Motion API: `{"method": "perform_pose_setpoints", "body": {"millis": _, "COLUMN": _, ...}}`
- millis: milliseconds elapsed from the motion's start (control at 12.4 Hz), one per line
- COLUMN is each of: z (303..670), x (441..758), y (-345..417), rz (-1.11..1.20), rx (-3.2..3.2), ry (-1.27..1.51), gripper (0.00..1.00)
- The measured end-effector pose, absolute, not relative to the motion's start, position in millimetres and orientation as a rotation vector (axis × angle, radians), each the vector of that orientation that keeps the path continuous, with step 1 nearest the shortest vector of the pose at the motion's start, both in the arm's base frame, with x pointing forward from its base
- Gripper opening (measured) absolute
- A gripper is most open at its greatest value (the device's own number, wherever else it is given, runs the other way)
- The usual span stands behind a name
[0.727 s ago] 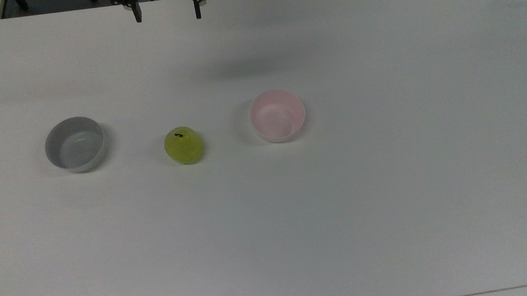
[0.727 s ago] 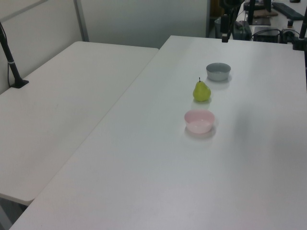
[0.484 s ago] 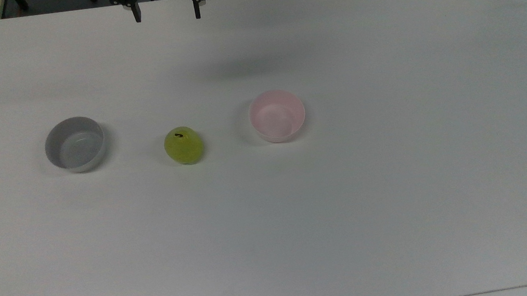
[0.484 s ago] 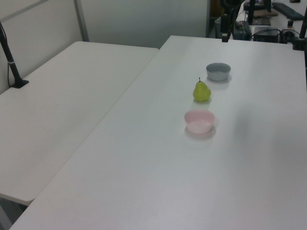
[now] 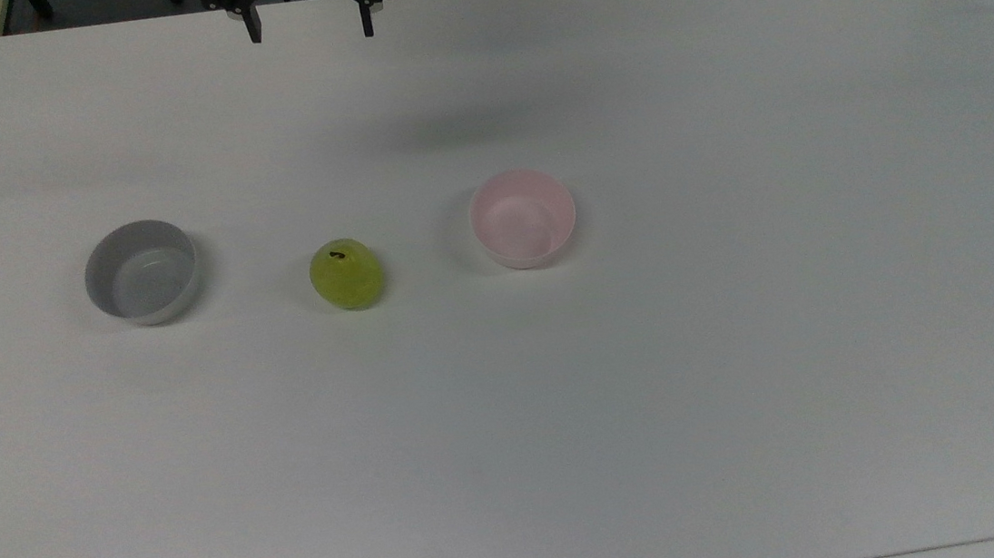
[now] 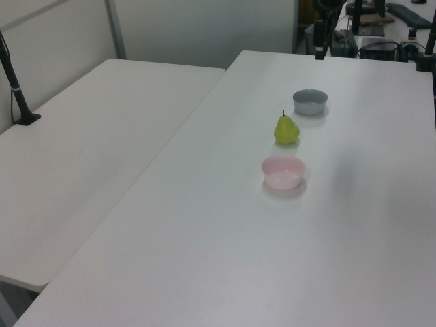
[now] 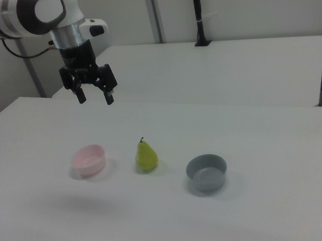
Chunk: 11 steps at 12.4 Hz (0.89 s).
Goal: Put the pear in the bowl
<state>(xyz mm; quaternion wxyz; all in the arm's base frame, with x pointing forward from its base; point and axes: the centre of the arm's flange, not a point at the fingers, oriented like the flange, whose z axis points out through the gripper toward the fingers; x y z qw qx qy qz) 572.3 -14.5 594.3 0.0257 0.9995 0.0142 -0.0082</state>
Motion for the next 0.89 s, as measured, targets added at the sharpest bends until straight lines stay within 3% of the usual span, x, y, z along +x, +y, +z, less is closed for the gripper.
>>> {"method": "perform_pose_setpoints", "body": {"millis": 484, "z": 566, "x": 599, "y": -34, "rz": 0.043, "rx": 3.078, "ry": 0.113, "gripper": 1.0}}
{"method": "perform_pose_setpoints", "body": {"millis": 888, "z": 492, "x": 636, "y": -42, "rz": -0.006, "rx": 3.062, "ry": 0.264, "gripper": 1.0}}
